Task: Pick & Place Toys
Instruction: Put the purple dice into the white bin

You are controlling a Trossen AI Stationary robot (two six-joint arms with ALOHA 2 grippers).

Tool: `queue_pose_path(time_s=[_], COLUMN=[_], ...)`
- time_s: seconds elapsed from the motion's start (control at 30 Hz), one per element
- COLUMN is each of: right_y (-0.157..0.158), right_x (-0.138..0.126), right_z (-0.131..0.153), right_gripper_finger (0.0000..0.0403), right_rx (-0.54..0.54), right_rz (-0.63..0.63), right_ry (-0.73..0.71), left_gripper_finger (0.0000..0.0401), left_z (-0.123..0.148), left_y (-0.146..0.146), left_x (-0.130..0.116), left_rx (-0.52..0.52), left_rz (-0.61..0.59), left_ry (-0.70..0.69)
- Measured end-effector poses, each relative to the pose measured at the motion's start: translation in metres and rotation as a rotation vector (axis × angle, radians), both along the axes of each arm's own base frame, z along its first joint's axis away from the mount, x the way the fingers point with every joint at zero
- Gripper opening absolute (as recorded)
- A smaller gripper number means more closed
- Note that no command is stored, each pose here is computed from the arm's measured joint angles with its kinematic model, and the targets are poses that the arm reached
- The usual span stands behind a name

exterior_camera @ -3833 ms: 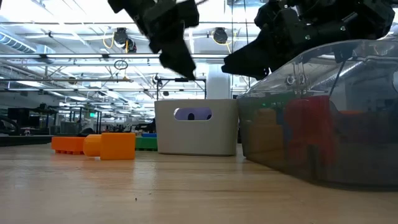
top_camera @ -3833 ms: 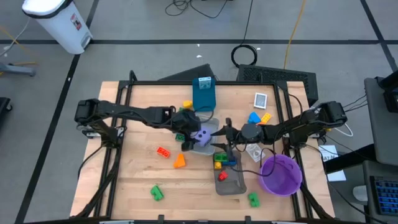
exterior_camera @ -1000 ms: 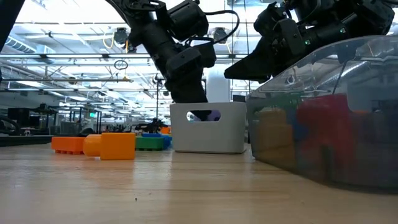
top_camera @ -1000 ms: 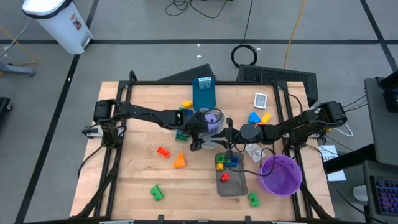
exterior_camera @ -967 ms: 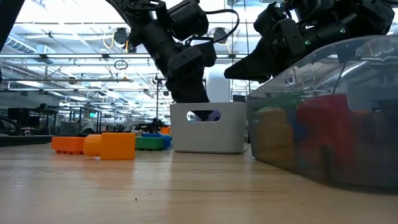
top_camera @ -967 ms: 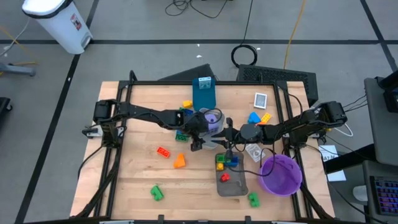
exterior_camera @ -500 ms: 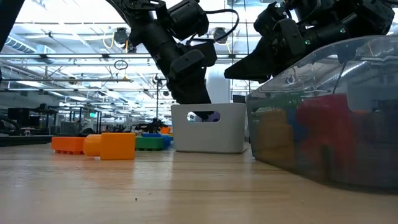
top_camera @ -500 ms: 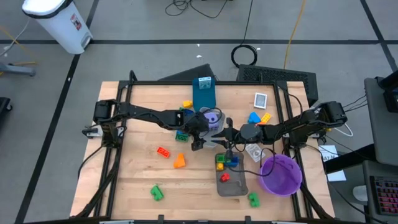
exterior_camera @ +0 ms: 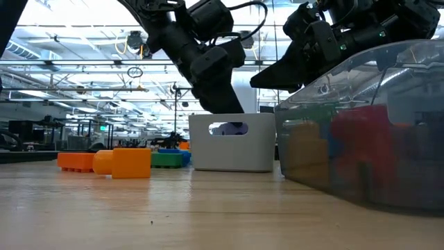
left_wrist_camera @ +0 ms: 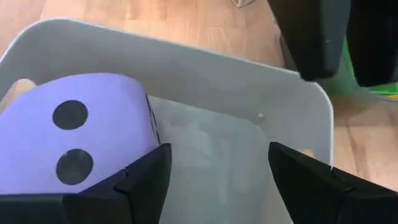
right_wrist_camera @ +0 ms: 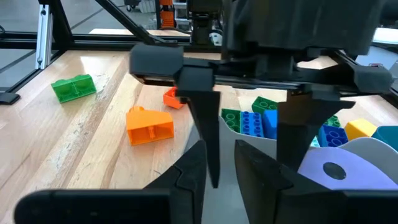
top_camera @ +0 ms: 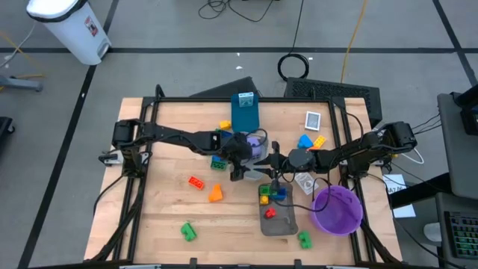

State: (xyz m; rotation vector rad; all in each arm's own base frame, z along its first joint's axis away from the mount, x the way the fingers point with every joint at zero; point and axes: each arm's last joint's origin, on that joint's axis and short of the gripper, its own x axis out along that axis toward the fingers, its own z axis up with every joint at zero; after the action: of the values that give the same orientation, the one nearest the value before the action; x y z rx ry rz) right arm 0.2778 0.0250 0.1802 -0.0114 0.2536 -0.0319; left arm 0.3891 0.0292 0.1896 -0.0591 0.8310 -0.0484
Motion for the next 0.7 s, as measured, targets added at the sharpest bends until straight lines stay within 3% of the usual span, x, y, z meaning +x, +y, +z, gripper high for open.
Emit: queue_pose_path(time_s=[0.3, 0.47, 0.7], right_y=[0.000, 0.000, 0.000], right_x=[0.000, -0.001, -0.001], right_z=[-0.001, -0.003, -0.003], right_gripper_finger=[0.0075, 0.0075, 0.0075], right_rx=[-0.002, -0.007, -0.007], right_rz=[0.000, 0.001, 0.001], right_ry=[0.011, 0.030, 0.028], left_gripper_finger=[0.0244, 0.0246, 0.0263], left_z=[-0.021, -0.023, -0.026], left_y=[0.008, 0.011, 0.014], left_x=[0.007, 0.008, 0.008], left_rx=[-0.014, 0.038, 0.025], left_rz=[0.016, 0.063, 0.102], left_ry=[0.022, 0.026, 0.039])
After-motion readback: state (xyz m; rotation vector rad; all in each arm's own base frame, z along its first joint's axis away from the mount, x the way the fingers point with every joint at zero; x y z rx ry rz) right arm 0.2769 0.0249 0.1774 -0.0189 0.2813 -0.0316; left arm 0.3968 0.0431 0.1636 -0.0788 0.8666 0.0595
